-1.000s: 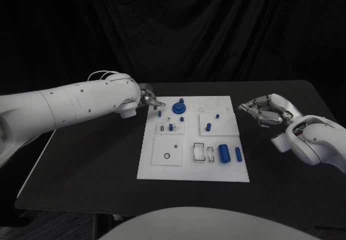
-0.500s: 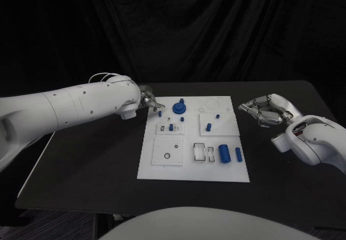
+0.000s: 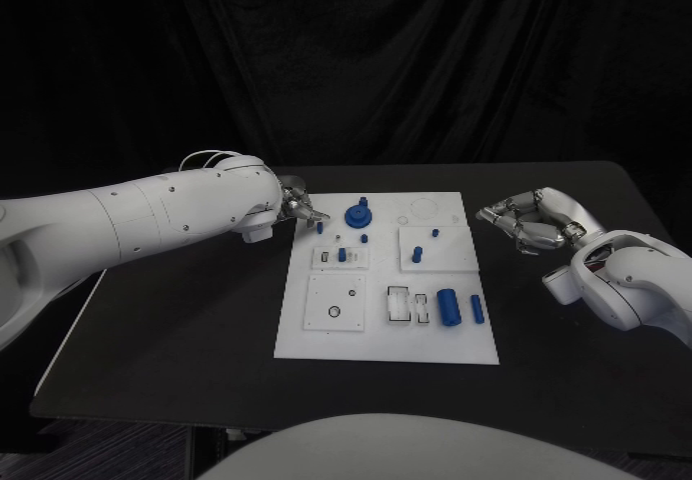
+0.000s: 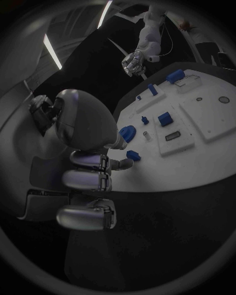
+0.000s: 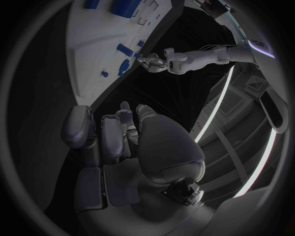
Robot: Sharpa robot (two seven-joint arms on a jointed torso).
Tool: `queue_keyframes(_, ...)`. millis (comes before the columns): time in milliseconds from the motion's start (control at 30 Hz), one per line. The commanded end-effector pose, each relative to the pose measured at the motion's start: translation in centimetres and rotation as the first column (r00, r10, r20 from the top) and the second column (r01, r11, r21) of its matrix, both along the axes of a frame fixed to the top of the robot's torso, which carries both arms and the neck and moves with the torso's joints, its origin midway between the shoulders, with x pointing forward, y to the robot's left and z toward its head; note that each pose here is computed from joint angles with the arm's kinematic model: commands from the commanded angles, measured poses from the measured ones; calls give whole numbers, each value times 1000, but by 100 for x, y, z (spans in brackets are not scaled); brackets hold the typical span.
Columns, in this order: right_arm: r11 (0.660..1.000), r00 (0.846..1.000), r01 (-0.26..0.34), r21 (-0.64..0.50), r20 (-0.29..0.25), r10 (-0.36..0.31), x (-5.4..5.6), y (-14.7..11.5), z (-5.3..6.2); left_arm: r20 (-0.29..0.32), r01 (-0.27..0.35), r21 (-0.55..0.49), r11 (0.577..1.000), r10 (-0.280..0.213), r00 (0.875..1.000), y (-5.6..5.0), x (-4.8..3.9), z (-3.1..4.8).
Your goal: Assemble the parts on the task board
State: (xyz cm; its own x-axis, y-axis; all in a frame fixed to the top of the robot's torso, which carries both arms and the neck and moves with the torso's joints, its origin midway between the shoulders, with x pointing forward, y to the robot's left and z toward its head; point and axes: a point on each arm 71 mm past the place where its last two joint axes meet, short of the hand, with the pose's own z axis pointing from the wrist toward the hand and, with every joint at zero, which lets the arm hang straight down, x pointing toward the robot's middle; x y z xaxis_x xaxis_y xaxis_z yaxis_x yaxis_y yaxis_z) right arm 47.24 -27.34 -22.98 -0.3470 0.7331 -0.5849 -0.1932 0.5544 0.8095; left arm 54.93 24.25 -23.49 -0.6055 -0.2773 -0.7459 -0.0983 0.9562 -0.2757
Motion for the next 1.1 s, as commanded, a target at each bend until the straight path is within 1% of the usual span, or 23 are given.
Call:
queue_keyframes(33, 1000, 1000, 1, -6, -13, -1, -7, -3, -19, -2, 21, -12, 1000, -21, 1000, -27, -5, -11)
queue_keyframes(1100, 1000, 1000, 1, -8, -20, -1, -4, 2, -24, -21, 39, -16, 999, -39, 999, -57, -23, -66)
